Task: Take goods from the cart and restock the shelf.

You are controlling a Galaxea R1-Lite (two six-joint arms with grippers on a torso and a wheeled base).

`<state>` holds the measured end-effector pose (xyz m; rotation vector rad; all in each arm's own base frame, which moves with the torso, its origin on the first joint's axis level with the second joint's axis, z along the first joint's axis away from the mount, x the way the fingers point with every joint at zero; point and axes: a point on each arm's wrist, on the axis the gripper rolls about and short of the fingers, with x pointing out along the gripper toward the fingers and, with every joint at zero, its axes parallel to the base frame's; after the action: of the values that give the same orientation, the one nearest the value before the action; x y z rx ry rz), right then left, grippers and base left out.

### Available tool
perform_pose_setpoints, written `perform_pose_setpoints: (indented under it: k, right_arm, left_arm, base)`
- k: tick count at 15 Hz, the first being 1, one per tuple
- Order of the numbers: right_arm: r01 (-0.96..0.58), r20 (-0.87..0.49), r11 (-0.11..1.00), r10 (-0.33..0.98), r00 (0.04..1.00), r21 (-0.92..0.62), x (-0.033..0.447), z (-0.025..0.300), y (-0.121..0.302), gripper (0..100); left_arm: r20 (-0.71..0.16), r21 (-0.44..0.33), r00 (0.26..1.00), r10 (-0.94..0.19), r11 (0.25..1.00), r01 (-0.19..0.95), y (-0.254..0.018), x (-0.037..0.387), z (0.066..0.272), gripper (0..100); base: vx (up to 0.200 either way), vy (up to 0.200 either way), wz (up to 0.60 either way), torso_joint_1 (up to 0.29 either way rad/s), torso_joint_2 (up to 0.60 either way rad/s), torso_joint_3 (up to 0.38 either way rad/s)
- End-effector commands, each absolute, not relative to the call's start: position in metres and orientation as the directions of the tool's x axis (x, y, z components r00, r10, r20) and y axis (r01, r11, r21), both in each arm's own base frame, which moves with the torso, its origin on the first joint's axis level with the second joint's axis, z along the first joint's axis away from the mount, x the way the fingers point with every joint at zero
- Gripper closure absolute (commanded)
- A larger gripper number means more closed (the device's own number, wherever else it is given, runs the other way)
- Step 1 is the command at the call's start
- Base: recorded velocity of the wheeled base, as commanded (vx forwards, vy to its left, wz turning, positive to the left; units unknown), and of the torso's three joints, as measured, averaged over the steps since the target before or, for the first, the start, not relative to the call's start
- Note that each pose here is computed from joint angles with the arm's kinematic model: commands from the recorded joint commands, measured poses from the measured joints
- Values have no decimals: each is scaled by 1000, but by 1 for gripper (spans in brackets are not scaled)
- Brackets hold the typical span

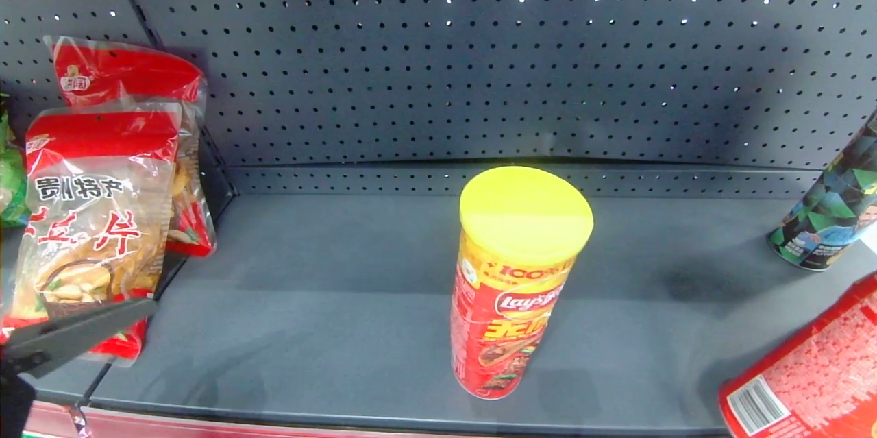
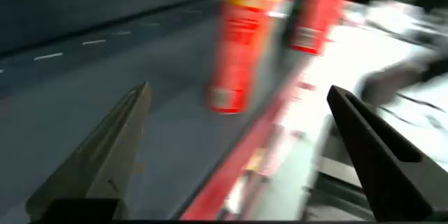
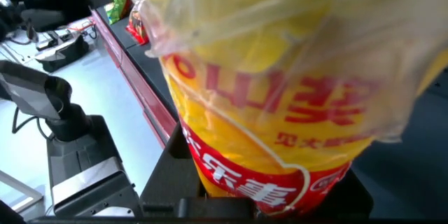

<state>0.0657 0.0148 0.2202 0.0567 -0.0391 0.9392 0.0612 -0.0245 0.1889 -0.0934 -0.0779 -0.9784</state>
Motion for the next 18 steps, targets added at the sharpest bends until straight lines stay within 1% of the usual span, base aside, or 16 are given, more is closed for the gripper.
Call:
perform_pose_setpoints:
  k: [1,3,4,5,7,9,10,11,12,13,14,15,16,18]
  right_arm:
    - [-808,68,589,805,589,17,62,221,15,100]
    - [-809,73,588,806,587,9,60,222,15,100]
    - [-811,75,586,808,584,5,57,220,16,100]
    - [-813,77,582,811,580,2,55,219,16,100]
    - [-814,78,581,812,579,0,54,218,16,100]
    - [-814,78,581,812,579,0,54,218,16,100]
    - [-814,78,581,812,579,1,54,218,16,100]
    - [-814,78,581,812,579,0,54,218,16,100]
    - [-814,80,581,812,579,-1,54,219,16,100]
    - [-814,81,581,812,579,-3,53,219,16,100]
    - [-813,85,582,811,579,-9,52,219,16,100]
    - [-814,86,581,812,578,-12,51,220,16,100]
    - [-814,87,581,812,577,-13,51,220,16,100]
    - [-815,89,579,813,576,-16,51,221,16,100]
  left_arm:
    - [187,32,792,-581,810,586,-14,12,202,0]
    - [218,70,798,-562,824,562,-17,0,200,0]
    - [231,87,799,-555,830,551,-21,-12,195,0]
    - [227,83,812,-537,842,534,-23,-20,188,0]
    - [205,58,849,-488,872,487,-30,-35,167,0]
    - [180,28,859,-480,875,483,-35,-46,147,0]
    - [130,-18,871,-474,877,481,-35,-47,135,0]
    - [106,-2,878,-466,883,469,-34,-45,129,0]
    - [75,10,918,-390,921,390,-30,-38,116,0]
    - [36,17,965,-261,965,261,-25,-31,101,0]
    - [-4,24,991,-136,990,136,-21,-26,88,0]
    - [-21,25,1000,-23,999,24,-18,-24,82,0]
    - [-20,27,999,31,999,-30,-16,-24,82,0]
    - [-21,39,973,228,973,-227,-12,-24,82,0]
  base:
    - [0,0,0,0,0,0]
    - [0,0,0,0,0,0]
    - [0,0,0,0,0,0]
    - [0,0,0,0,0,0]
    - [0,0,0,0,0,0]
    - [0,0,0,0,0,0]
    - [0,0,0,0,0,0]
    - [0,0,0,0,0,0]
    - [0,0,0,0,0,0]
    - [0,0,0,0,0,0]
    - [0,0,0,0,0,0]
    - [0,0,0,0,0,0]
    - [0,0,0,0,0,0]
    - [0,0,0,0,0,0]
